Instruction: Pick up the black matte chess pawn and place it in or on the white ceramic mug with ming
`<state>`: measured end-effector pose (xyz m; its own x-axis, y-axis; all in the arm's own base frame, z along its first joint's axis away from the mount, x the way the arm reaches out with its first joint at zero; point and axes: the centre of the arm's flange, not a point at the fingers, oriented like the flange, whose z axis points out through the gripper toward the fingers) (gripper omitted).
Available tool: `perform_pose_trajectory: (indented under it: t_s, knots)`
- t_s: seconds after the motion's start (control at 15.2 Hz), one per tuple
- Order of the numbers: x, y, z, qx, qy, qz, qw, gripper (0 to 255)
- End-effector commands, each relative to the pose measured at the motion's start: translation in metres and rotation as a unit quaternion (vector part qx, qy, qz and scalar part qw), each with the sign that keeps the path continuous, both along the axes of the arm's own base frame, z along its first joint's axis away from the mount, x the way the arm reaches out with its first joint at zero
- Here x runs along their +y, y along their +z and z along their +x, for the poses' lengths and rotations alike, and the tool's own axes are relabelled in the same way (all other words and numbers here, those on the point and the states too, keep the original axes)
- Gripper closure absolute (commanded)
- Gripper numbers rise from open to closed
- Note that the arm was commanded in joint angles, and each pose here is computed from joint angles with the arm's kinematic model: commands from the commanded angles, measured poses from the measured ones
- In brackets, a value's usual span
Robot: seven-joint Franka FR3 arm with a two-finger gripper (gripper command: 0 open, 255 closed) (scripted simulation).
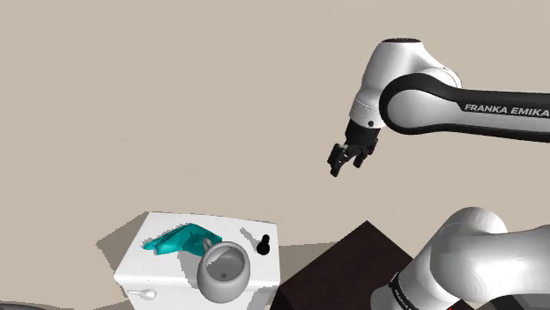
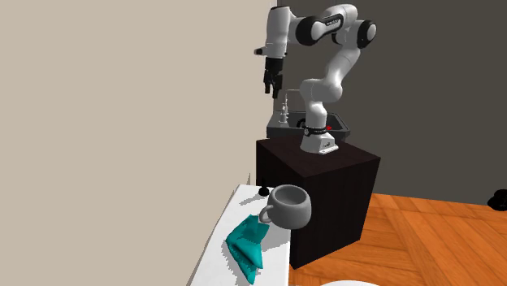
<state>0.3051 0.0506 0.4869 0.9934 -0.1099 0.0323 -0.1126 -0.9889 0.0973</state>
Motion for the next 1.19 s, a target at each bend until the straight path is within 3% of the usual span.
perform_pose_trajectory:
  t_s: [0.0, 1.12]
  knots:
    - [0.012, -0.025, 0.003, -0.007, -0.003, 0.002, 1.0, 0]
    - [0.097, -0.226, 0.036, -0.057, -0.023, 0.016, 0.998, 0]
